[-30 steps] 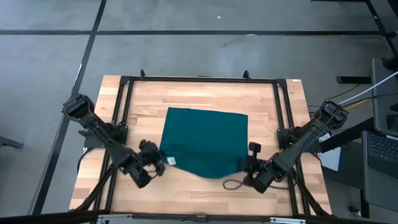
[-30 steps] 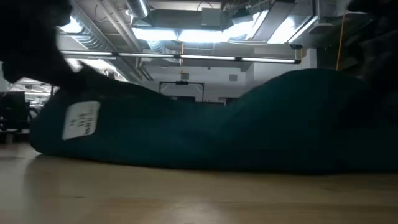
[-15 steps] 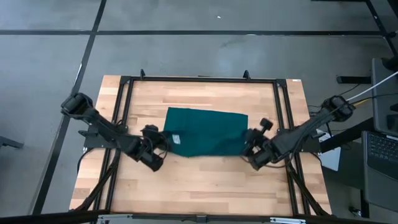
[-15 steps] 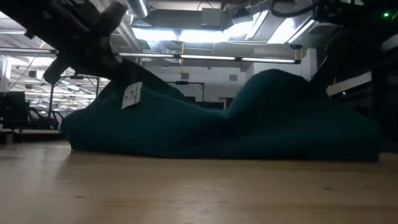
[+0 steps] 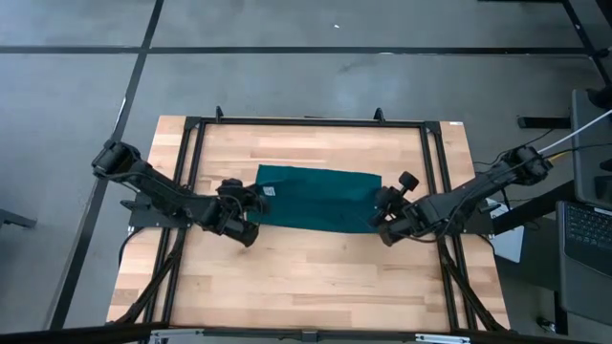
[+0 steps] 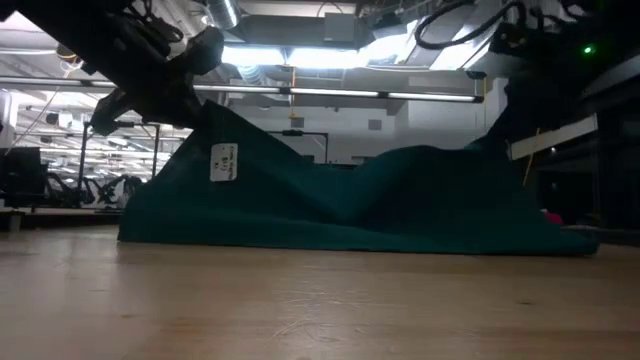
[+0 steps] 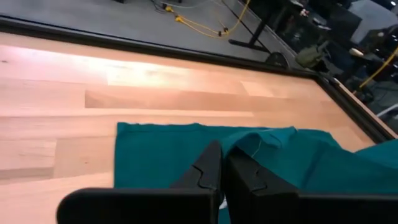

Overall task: Fold microfiber towels
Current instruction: Fold the towel

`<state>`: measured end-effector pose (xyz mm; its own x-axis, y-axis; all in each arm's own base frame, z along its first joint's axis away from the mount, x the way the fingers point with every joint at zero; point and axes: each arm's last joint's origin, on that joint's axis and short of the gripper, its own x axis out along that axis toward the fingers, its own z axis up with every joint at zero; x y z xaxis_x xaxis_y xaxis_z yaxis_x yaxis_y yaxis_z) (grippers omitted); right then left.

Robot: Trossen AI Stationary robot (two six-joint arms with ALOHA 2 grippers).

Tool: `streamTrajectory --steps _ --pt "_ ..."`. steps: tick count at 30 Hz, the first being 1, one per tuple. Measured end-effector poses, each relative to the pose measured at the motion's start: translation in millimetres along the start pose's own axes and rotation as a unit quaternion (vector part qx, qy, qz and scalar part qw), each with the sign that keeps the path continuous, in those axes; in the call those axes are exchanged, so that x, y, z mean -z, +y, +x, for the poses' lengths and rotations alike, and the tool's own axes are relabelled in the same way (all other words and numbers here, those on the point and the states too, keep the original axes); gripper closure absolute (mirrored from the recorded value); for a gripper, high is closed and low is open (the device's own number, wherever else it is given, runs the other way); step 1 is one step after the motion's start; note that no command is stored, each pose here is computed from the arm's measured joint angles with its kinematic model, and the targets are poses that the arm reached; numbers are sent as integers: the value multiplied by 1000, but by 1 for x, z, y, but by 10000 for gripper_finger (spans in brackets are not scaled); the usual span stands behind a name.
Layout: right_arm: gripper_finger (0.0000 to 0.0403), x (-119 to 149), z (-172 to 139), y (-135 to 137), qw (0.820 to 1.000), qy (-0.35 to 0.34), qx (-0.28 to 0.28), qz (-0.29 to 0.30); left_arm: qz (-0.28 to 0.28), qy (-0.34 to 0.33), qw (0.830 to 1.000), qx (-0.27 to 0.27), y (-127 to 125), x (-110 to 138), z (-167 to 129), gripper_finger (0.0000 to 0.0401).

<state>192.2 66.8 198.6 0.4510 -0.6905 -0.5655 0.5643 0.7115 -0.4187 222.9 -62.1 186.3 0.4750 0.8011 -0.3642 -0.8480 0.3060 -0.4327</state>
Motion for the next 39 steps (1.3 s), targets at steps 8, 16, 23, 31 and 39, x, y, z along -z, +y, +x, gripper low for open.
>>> streamTrajectory --steps 8,16,23,31,39 --pt "376 4 10 -4 1000 4 25 2 16 -6 1000 -10 -1 -3 7 388" --pt "306 4 11 -5 999 -7 37 16 30 -69 997 -13 -7 -9 16 356" --pt "273 2 13 -9 996 -40 74 38 36 -107 993 -34 -4 -15 23 359" --pt "287 1 1 -1 997 -40 3 59 139 -52 989 -6 -18 -15 24 373" --pt "327 -5 -40 -10 971 -19 -204 120 344 156 898 224 -41 -4 20 394"
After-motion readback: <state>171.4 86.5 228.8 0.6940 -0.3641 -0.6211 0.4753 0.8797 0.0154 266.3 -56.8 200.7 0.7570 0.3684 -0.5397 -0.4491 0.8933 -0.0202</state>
